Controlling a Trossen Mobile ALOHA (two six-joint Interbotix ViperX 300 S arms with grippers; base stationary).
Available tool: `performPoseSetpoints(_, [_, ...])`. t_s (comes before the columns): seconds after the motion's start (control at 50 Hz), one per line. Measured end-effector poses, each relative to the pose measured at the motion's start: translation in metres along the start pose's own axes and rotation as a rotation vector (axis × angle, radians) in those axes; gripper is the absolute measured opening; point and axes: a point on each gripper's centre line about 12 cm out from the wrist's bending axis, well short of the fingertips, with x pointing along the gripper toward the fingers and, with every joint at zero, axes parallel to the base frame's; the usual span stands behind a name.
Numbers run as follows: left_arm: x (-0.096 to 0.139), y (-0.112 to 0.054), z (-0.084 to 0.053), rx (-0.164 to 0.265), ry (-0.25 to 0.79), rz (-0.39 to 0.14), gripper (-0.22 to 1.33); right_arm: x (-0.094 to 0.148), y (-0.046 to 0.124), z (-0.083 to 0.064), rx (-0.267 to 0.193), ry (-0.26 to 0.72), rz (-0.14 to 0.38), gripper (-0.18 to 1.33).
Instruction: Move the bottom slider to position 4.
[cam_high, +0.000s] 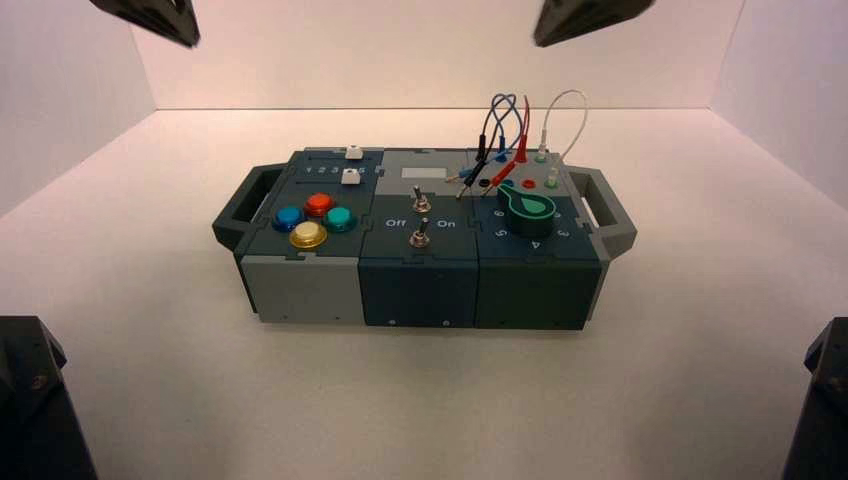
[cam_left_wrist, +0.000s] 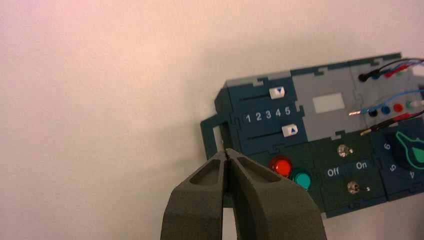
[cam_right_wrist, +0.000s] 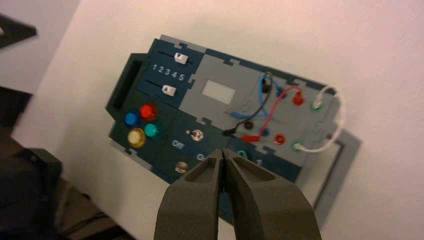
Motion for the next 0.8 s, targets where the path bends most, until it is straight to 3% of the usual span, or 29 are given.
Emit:
performPoseSetpoints(0.18, [0.015, -0.001, 0.005, -0.007, 0.065, -0.004, -0.16, 0.025, 0.006, 0.007, 0.049, 0.068, 0.018, -0.14])
performPoseSetpoints(0.48, [0.015, -0.002, 0.007, -0.008, 0.065, -0.006, -0.16, 0.081, 0.027, 0.013, 0.043, 0.197, 0.033, -0.14])
performPoseSetpoints(0.8, [0.017, -0.002, 0.001, -0.009, 0.080, -0.007, -0.16, 0.127, 0.025, 0.014, 0.092, 0.264, 0.011, -0.14])
